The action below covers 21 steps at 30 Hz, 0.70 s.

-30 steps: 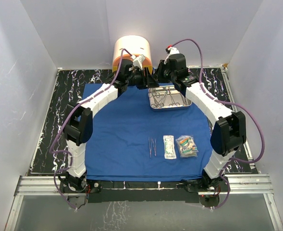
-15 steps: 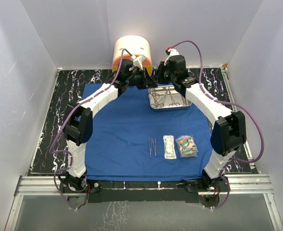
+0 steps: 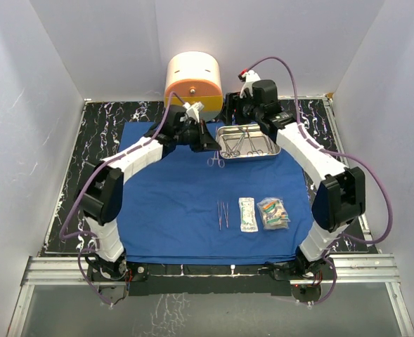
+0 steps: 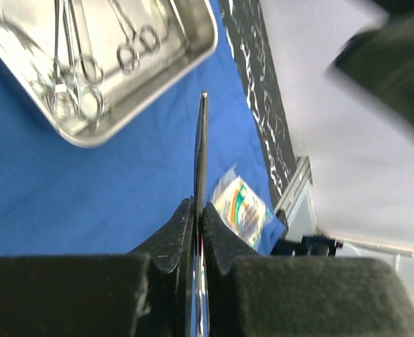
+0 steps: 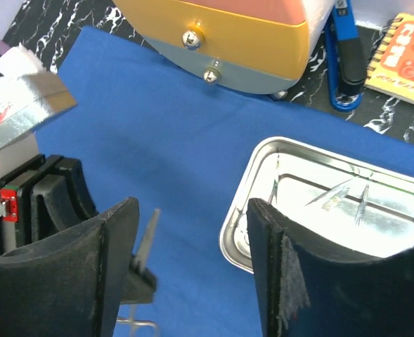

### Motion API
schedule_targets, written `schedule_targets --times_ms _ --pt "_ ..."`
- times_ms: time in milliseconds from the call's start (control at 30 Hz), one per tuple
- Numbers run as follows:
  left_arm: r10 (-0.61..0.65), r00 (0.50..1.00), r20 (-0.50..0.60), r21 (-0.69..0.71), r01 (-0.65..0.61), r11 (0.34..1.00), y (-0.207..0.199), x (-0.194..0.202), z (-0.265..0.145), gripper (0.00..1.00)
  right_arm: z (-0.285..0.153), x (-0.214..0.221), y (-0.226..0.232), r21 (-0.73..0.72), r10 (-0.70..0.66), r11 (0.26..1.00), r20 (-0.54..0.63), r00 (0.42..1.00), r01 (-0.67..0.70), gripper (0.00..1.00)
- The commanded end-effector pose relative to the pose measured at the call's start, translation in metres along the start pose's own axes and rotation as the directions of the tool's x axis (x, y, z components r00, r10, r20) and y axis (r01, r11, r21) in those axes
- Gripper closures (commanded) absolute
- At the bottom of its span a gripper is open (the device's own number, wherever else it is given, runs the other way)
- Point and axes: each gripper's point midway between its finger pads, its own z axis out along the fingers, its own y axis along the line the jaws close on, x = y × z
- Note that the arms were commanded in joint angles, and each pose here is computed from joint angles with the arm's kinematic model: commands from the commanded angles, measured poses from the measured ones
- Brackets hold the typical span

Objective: Open and lay out the surgical kit
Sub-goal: Place the medical item in the surgical kit.

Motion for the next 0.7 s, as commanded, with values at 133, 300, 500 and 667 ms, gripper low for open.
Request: schedule_targets --times_ms 133,300,500,667 --pt "0.029 0.999 -0.044 0.057 -0.027 0.998 -0.034 0.048 -0.063 1.0 -0.062 -0.045 -0.009 -0.027 -0.223 0.973 0.145 0.964 0.23 0.26" --pt "-0.049 0.994 -0.1 0.05 0.054 0.997 -0.03 0.1 -0.08 1.0 -0.077 -0.019 -0.034 -0.107 -0.206 0.97 0.113 0.972 0.218 0.23" --pt "-0.125 0.979 -0.163 0.038 0.133 0.99 -0.016 0.163 -0.092 1.0 -0.088 0.024 -0.057 -0.139 -0.206 0.967 0.081 0.975 0.216 0.21" --pt "-0.193 0.969 -0.156 -0.006 0.195 0.981 0.009 0.19 -0.097 1.0 -0.096 0.05 -0.079 -0.1 -0.195 0.975 0.061 0.979 0.2 0.21"
